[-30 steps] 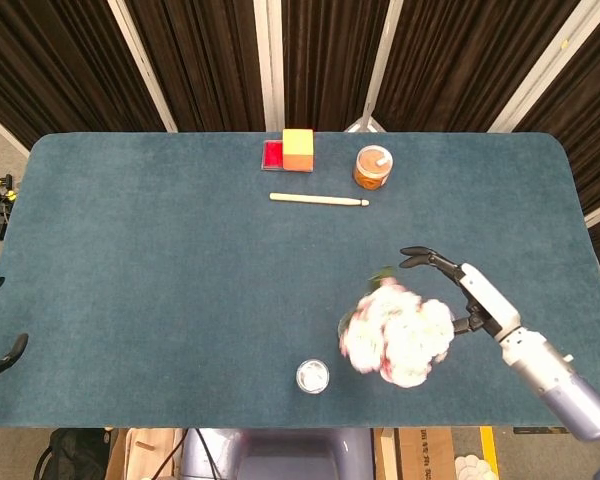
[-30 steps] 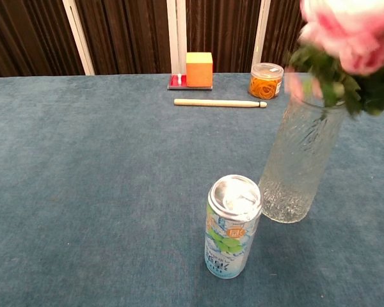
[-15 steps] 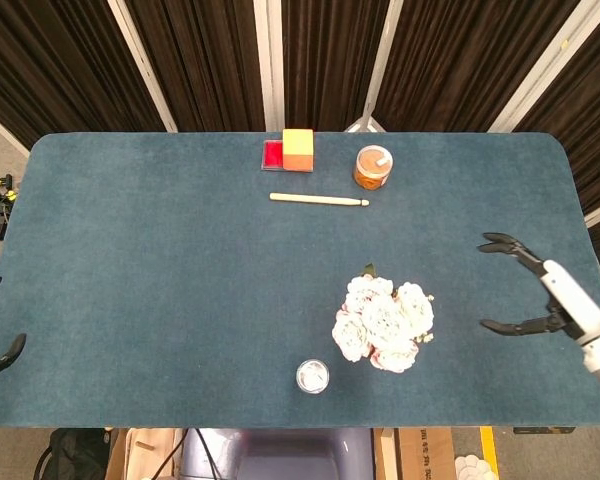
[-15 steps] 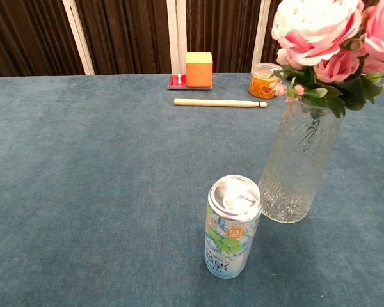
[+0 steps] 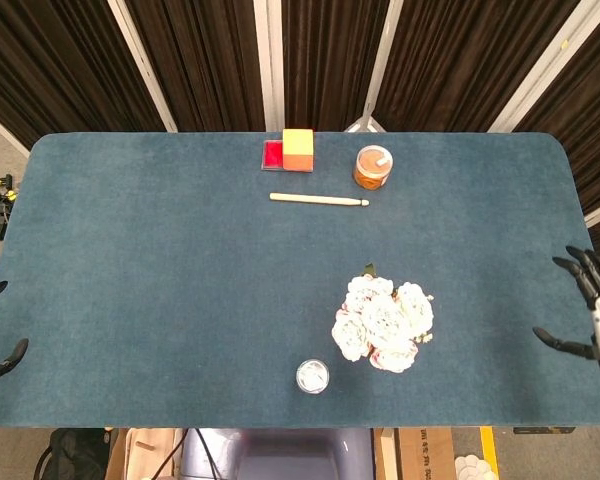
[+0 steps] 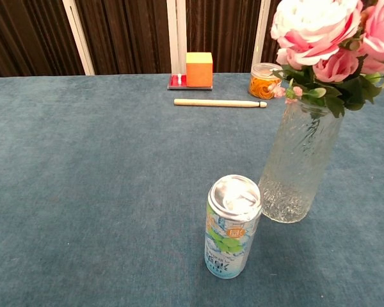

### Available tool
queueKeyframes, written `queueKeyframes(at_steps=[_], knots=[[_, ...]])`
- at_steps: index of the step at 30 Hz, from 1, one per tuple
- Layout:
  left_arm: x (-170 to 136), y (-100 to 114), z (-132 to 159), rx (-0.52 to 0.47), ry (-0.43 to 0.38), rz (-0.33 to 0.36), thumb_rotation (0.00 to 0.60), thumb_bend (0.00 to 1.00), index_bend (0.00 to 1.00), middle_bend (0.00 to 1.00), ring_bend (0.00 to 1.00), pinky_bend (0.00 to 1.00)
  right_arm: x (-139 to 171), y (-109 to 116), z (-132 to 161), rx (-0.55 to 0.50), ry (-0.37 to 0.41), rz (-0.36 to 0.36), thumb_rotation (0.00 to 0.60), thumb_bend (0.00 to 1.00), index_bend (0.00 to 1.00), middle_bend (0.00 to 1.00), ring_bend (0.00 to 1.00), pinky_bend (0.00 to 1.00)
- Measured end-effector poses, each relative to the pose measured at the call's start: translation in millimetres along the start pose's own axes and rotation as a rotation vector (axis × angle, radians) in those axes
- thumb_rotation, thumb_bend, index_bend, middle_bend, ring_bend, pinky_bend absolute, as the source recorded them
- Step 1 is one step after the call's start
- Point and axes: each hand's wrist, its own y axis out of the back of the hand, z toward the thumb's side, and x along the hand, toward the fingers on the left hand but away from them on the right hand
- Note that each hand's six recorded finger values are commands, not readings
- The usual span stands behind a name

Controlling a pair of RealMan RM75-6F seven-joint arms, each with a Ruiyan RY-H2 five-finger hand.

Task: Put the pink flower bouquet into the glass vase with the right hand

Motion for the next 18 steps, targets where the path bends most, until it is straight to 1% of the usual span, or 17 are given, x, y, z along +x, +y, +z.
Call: queueKeyframes(at_steps=[1,3,7,10,13,18], knots=[[0.0,0.3,-0.2,-0.001,0.000,0.000,0.600,0.32,0.14,0.00,0.00,0.09,7.2,-10.2,-1.5,0.037,-0.015,-0.013,0.600,0.13,0.14,0.10,0.05,0.00],[0.4,0.9,-0.4,-0.005,0.000,0.002,0.600,0.32,0.14,0.00,0.00,0.08,16.1,-23.3,-3.5,0.092,-0.037,-0.016,0.600,0.13,0.12,0.08,0.05,0.00],[1.3,1.1,-3.0,-0.007,0.008,0.003,0.600,0.32,0.14,0.00,0.00,0.08,27.1,-40.6,-8.6,0.217,-0.076,0.031,0.600,0.13,0.12,0.08,0.05,0.00],[2.0,0.5,-5.0,-0.005,0.014,-0.006,0.600,0.32,0.14,0.00,0.00,0.08,30.9,-50.0,-11.1,0.278,-0.079,0.062,0.600,0.13,0.11,0.07,0.04,0.00],[2.4,-0.1,-4.6,-0.001,0.012,-0.010,0.600,0.32,0.14,0.00,0.00,0.08,32.2,-54.9,-13.9,0.301,-0.086,0.075,0.600,0.13,0.11,0.07,0.04,0.00],[1.4,-1.2,-3.3,0.005,0.003,-0.023,0.600,0.32,0.14,0.00,0.00,0.08,32.8,-55.2,-8.9,0.314,-0.071,0.060,0.600,0.13,0.11,0.07,0.04,0.00]])
